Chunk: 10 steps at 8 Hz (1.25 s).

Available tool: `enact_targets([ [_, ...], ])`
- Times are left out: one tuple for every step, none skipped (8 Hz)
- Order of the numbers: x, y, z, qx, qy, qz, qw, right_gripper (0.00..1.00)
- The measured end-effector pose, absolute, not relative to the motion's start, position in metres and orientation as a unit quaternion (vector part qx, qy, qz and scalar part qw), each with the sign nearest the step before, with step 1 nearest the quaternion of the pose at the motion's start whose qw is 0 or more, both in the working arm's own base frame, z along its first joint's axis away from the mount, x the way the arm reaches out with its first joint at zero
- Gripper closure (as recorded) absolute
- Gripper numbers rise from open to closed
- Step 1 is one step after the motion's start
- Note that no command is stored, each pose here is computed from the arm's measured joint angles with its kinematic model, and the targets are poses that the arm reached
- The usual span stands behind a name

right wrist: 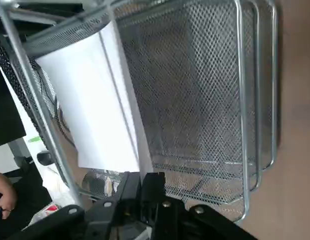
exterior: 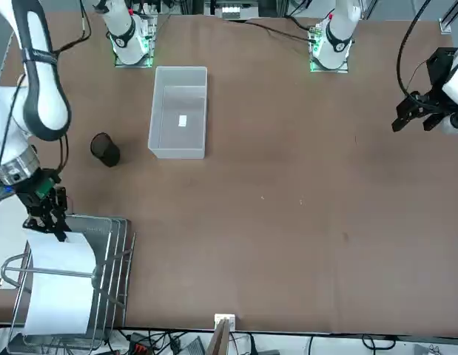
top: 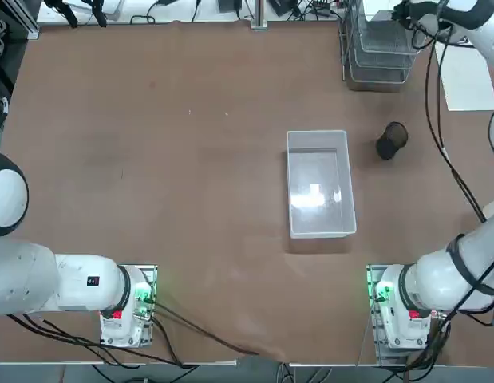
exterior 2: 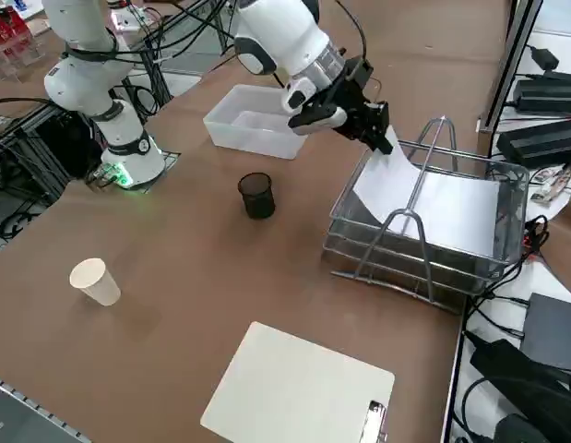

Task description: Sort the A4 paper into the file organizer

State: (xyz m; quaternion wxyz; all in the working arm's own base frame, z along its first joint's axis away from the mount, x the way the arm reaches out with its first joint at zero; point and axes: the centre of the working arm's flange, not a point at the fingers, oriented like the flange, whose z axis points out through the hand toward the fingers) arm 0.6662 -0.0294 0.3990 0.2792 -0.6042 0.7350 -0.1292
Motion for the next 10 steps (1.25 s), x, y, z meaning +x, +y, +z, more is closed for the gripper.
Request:
enact_targets([
  [0.667, -0.025, 0.394, -0.603, 0.737, -0.128, 0.279, 0.98],
  [0.668, -0.023, 0.390, -0.604, 0.737, -0.126, 0.277, 0.98],
  [0.668, -0.021, 0.386, -0.608, 0.735, -0.125, 0.274, 0.97],
  [0.669, -0.018, 0.385, -0.618, 0.727, -0.128, 0.270, 0.81],
  [0.668, -0.016, 0.384, -0.637, 0.715, -0.125, 0.261, 0.63],
  [0.667, -0.015, 0.384, -0.666, 0.696, -0.118, 0.242, 0.46],
  [0.667, -0.015, 0.390, -0.698, 0.674, -0.112, 0.217, 0.28],
  [0.665, -0.017, 0.402, -0.727, 0.651, -0.105, 0.191, 0.07],
  [0.661, -0.018, 0.419, -0.758, 0.622, -0.097, 0.170, 0.00],
  [0.657, -0.018, 0.440, -0.795, 0.580, -0.087, 0.154, 0.00],
])
